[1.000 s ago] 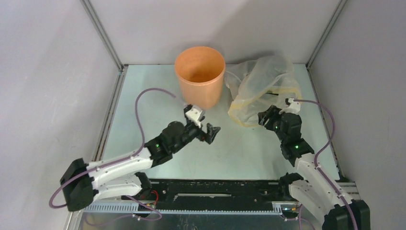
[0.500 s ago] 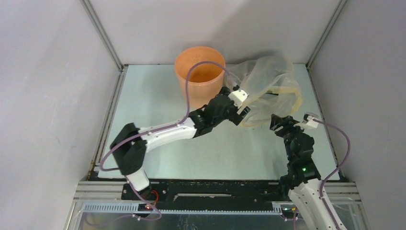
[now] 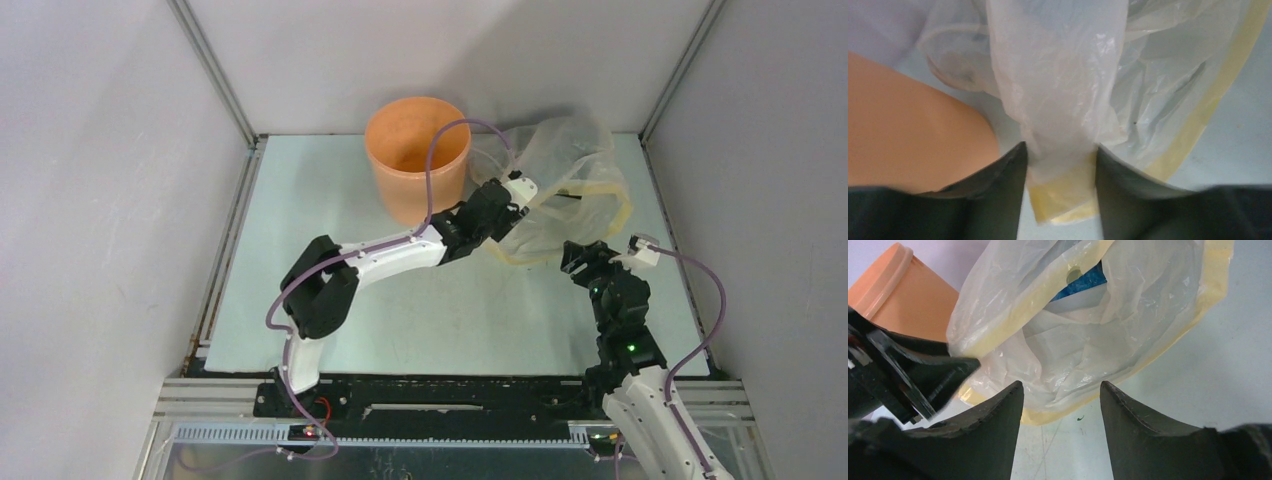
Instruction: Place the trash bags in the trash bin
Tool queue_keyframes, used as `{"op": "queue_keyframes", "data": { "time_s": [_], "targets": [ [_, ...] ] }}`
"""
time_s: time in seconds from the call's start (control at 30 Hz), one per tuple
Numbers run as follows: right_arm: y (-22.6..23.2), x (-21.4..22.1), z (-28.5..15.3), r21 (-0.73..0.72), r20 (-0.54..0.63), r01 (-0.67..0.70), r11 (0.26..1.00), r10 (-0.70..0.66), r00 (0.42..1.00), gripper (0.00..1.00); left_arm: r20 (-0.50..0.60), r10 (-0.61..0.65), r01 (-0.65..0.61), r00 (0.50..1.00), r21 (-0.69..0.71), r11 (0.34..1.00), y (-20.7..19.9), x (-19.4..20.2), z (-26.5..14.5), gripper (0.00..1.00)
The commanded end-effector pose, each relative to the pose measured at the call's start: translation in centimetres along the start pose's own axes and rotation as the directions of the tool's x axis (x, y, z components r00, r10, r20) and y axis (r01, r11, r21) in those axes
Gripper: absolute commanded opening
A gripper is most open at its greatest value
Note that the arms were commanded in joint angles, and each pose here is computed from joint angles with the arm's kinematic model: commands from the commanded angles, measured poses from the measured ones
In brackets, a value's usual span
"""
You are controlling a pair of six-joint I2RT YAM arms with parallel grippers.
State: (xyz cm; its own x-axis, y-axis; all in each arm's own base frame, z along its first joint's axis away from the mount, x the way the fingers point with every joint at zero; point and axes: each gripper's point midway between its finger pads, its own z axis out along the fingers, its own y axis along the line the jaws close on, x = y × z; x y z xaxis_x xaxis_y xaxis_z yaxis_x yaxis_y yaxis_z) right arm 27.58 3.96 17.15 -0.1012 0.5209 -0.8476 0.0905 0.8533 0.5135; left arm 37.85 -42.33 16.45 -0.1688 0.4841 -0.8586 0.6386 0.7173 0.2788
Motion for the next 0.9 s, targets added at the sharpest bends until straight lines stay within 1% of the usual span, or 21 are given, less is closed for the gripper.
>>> {"op": "queue_keyframes", "data": {
  "time_s": [0.0,0.03,0.07,0.1,0.23,0.33,0.37,0.4,0.43,0.57,0.67,0.7,0.73,0.77,0.87],
  "targets": [
    [0.5,-1.3,0.2,-0.014,0.05,-0.016,1.0,0.017,0.999,0.61,0.028,-0.075,0.074,0.997,0.042,0.996,1.3,-1.7,0.3,0.32],
    [0.6,-1.2,0.2,-0.018,0.046,-0.013,1.0,0.014,0.999,0.61,0.035,-0.087,0.085,0.996,0.047,0.995,1.5,-2.1,0.0,0.12],
    [0.7,-1.1,0.2,-0.027,0.041,-0.005,1.0,0.006,0.999,0.61,0.044,-0.097,0.095,0.994,0.051,0.994,1.6,-2.5,-0.5,0.02],
    [1.0,-0.9,0.3,-0.044,0.029,0.007,0.999,-0.005,1.0,0.6,0.051,-0.104,0.1,0.993,0.071,0.992,1.3,-2.8,-1.0,0.0],
    [3.0,0.3,0.5,-0.165,-0.025,0.051,0.985,-0.056,0.998,0.54,0.079,-0.152,0.137,0.985,0.17,0.976,0.4,-4.4,-3.5,0.0],
    [3.8,1.1,0.6,-0.214,-0.053,0.059,0.975,-0.072,0.996,0.5,0.08,-0.19,0.168,0.978,0.231,0.958,-0.2,-4.9,-5.2,0.0],
    [3.9,1.2,0.7,-0.22,-0.055,0.061,0.974,-0.075,0.996,0.5,0.074,-0.222,0.198,0.972,0.246,0.949,-0.4,-5.0,-5.8,0.0],
    [4.5,1.7,0.6,-0.255,-0.07,0.062,0.965,-0.083,0.994,0.48,0.079,-0.242,0.214,0.967,0.266,0.94,-0.5,-5.4,-6.5,0.0],
    [4.9,1.9,0.5,-0.278,-0.074,0.067,0.958,-0.091,0.993,0.46,0.079,-0.26,0.23,0.962,0.272,0.934,-0.5,-5.6,-7.0,0.0],
    [6.5,2.9,0.1,-0.354,-0.064,0.113,0.928,-0.145,0.987,0.45,0.057,-0.333,0.293,0.941,0.351,0.889,-1.2,-5.8,-8.7,0.0],
    [7.1,3.5,0.1,-0.352,-0.045,0.16,0.922,-0.187,0.981,0.43,0.042,-0.37,0.324,0.928,0.397,0.858,-1.8,-5.8,-9.6,0.0],
    [7.2,3.8,0.2,-0.347,-0.045,0.17,0.922,-0.198,0.979,0.41,0.038,-0.378,0.329,0.925,0.414,0.849,-2.1,-5.7,-10.0,0.0],
    [7.3,4.1,0.4,-0.347,-0.05,0.178,0.921,-0.207,0.977,0.35,0.035,-0.386,0.335,0.922,0.425,0.841,-2.3,-5.5,-10.3,0.0],
    [7.4,4.4,0.6,-0.346,-0.057,0.181,0.921,-0.213,0.975,0.32,0.035,-0.392,0.338,0.919,0.439,0.832,-2.5,-5.5,-10.6,0.0],
    [7.2,4.9,1.6,-0.313,-0.069,0.178,0.933,-0.21,0.975,0.17,0.036,-0.413,0.35,0.91,0.47,0.81,-2.9,-5.2,-11.7,0.0]
  ]
}}
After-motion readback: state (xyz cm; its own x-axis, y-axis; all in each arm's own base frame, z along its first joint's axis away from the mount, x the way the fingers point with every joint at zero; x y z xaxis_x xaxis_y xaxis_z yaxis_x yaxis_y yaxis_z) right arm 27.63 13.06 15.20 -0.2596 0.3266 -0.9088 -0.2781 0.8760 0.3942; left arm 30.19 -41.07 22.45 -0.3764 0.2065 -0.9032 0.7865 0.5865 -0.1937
